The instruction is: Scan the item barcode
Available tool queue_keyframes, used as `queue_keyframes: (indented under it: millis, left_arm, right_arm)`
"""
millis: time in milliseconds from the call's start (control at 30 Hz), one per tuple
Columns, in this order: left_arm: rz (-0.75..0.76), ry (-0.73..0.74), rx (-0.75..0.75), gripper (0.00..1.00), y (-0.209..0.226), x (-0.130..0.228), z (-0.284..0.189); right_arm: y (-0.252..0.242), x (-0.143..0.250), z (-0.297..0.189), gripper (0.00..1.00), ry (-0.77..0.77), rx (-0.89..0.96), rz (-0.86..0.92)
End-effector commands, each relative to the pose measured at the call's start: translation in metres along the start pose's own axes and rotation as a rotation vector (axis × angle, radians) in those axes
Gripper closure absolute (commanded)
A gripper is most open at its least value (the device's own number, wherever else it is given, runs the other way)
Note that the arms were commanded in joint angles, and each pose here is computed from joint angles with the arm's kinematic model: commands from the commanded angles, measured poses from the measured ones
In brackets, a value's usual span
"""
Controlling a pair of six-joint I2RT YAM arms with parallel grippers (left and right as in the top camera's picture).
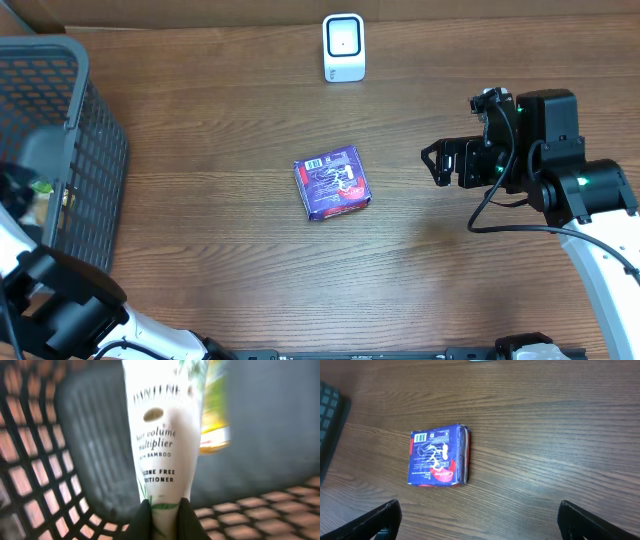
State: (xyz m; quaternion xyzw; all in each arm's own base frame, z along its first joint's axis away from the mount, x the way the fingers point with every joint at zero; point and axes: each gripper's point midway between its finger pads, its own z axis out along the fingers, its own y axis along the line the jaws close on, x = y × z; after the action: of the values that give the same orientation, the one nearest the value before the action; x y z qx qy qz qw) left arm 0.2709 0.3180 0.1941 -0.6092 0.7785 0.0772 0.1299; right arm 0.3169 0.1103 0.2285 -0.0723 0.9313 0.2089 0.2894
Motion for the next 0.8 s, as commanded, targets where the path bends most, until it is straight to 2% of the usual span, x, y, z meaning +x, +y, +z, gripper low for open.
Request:
queue_keyframes:
  millis: [0,200,367,533,767]
  left_arm:
    - [0.093,-0.116,0.178,0.96,-0.027,-0.023,-0.066]
    - [0.162,-0.213,0.353,0.96,-0.051,-0.022,-0.147]
    - [0.275,-0.286,0.458,0.96,-0.074,0.006,-0.206]
    - [0.548,-0.301,0.539,0.96,-0.115,0.067,-0.241]
    - [0.894,-0.173,0.492,0.96,-0.158,0.166,-0.228]
  right_arm:
    - [0.002,-0.011,-0.007,0.0,-0.034,-0.004,-0.003]
    - [0.002,-0.01,-0.007,0.0,-0.033,-0.004,-0.002]
    - [0.002,-0.01,-0.007,0.0,-0.033,-0.004,-0.002]
    - [0.002,-0.01,-0.007,0.0,-0.033,-0.004,-0.002]
    - [0.002,-0.01,-0.007,0.0,-0.033,-0.004,-0.003]
